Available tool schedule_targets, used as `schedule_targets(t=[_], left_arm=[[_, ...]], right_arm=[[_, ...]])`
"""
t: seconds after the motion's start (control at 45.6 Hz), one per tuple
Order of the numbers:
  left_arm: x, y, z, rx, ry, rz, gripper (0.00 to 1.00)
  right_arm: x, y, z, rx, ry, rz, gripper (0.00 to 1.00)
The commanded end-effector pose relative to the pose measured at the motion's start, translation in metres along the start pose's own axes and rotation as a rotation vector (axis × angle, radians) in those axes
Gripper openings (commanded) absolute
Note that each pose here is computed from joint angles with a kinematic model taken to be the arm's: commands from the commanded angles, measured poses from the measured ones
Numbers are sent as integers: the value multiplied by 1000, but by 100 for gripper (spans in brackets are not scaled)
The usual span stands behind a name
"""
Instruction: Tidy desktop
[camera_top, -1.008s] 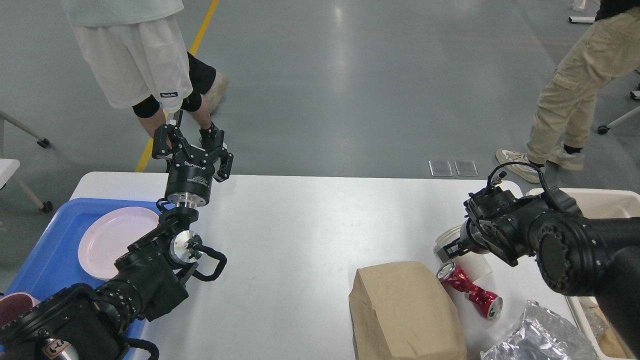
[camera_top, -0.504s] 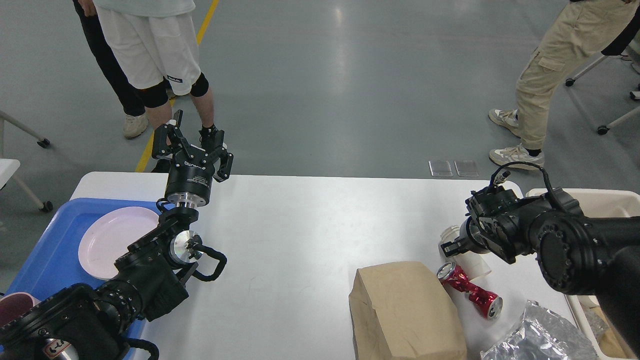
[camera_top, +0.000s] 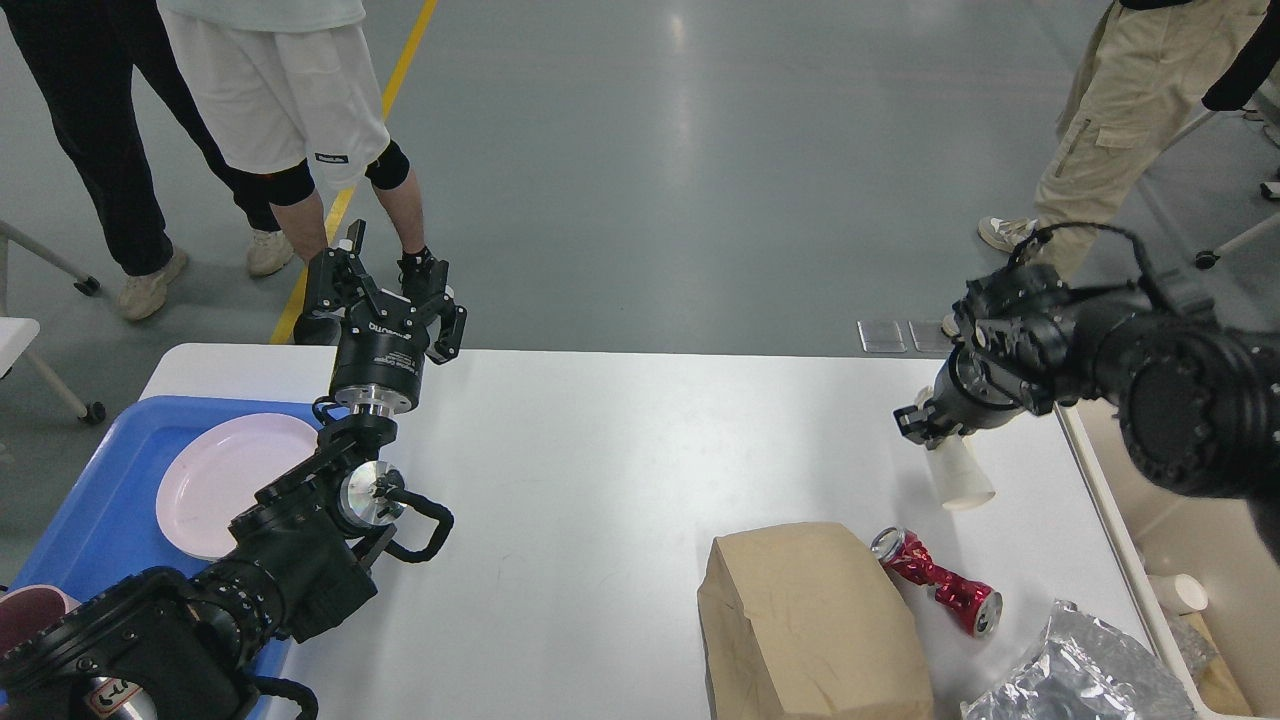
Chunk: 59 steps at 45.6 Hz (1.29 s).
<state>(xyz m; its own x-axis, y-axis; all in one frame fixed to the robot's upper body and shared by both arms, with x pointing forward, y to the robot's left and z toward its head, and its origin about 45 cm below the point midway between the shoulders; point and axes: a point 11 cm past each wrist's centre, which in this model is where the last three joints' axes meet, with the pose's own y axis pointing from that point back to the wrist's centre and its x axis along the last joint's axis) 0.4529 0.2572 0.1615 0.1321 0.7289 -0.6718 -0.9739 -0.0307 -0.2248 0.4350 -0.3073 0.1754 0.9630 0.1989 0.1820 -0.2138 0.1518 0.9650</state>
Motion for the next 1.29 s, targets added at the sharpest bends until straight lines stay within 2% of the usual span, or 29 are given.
schedule_targets(t=[0.0, 0.11, 0.285, 0.482, 0.723, 0.899, 1.096, 1.162, 1.271], left_arm=[[0, 0, 0, 0, 0, 0, 97], [0, 0, 0, 0, 0, 0, 97], [0, 0, 0, 0, 0, 0, 97], [0, 0, 0, 0, 0, 0, 97], [0, 0, 0, 0, 0, 0, 97], [0, 0, 0, 0, 0, 0, 97], [0, 0, 0, 0, 0, 0, 97], [0, 0, 0, 0, 0, 0, 97], [0, 0, 0, 0, 0, 0, 97]], right_arm=[[28, 57, 10, -8, -41, -15, 0], [49, 113, 16, -19, -72, -32, 0], [80, 187, 12, -45, -48, 98, 0], [91, 233, 37, -102, -79, 187, 0], [69, 244, 125, -223, -226, 199, 0], [28, 239, 207, -300, -385, 186, 0], [-35, 212, 277, -319, -564, 145, 0], [-53, 200, 297, -344, -588, 180, 0], [-60, 176, 314, -369, -575, 309, 0]])
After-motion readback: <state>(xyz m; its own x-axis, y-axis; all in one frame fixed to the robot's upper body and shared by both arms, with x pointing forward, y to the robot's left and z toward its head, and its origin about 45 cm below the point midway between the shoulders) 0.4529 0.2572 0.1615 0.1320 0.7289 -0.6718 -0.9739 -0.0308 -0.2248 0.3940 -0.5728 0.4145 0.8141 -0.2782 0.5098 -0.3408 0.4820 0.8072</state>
